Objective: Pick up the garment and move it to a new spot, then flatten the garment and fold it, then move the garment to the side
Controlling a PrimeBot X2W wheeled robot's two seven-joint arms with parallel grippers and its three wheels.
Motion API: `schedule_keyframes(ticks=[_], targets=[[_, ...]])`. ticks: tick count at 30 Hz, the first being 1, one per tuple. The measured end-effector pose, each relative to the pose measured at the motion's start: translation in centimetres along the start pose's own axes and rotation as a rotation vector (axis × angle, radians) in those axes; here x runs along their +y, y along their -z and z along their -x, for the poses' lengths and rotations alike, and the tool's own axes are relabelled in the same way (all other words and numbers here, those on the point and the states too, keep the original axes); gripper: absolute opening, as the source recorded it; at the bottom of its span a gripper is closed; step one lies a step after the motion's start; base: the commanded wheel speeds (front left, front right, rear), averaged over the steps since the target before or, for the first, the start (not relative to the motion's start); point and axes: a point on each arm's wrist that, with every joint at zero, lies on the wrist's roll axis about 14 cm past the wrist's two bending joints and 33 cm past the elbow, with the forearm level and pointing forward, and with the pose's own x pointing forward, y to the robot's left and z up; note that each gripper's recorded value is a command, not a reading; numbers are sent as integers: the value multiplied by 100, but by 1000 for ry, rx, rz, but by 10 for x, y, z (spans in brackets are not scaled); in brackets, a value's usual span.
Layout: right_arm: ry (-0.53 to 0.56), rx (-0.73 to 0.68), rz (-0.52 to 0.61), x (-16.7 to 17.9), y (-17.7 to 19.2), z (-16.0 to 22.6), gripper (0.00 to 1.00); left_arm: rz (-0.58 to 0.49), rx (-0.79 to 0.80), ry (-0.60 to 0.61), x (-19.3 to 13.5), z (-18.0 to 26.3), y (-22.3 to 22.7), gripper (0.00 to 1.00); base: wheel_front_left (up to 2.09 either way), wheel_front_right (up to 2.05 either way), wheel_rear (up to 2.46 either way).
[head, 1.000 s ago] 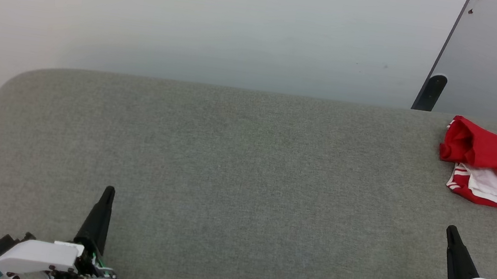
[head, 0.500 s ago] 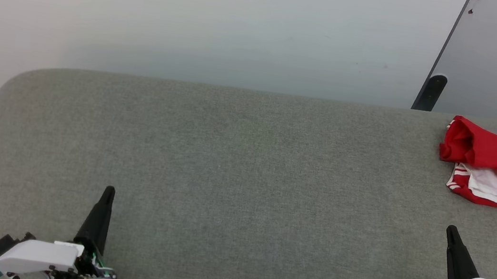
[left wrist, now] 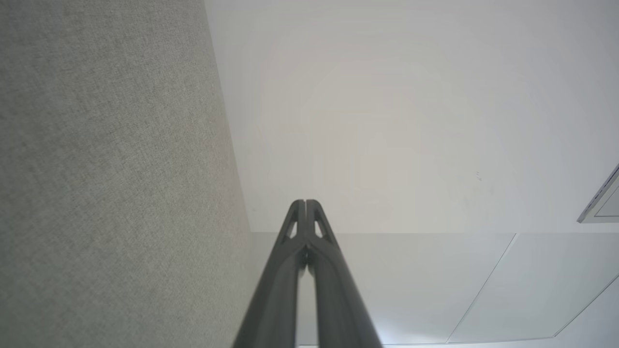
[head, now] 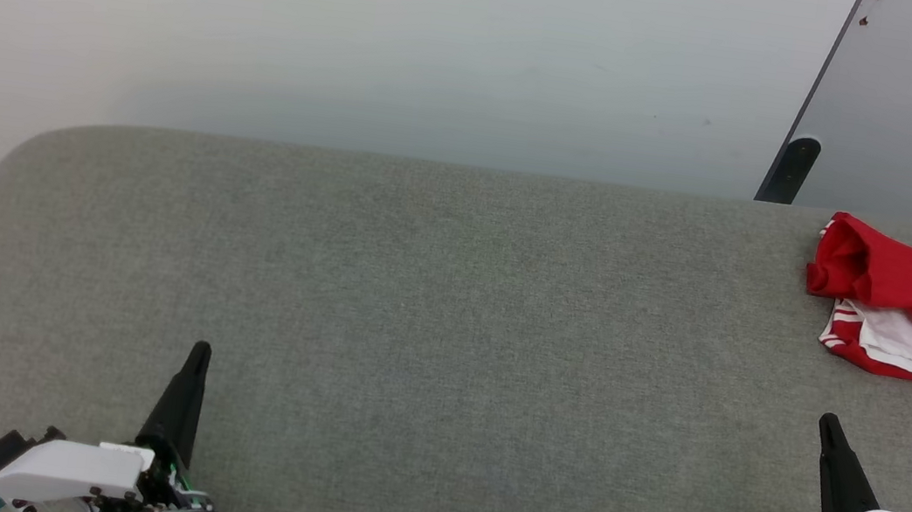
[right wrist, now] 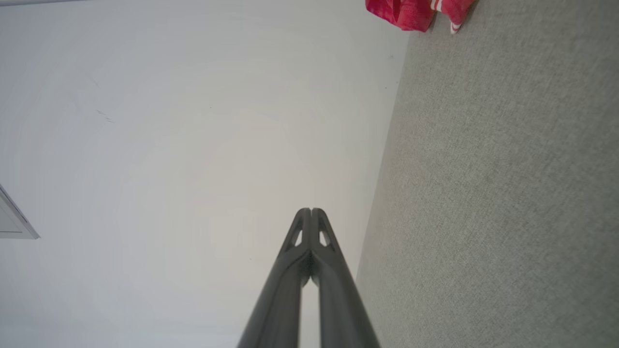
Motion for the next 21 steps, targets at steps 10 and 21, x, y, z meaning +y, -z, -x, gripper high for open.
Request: schedule_keyframes(ticks=[10, 21], targets=[[0, 0, 0, 0, 0, 0, 0, 0, 0, 0, 0, 0, 0, 0, 0, 0, 0], [0, 0, 0, 0, 0, 0, 0, 0, 0, 0, 0, 0, 0, 0, 0, 0, 0]])
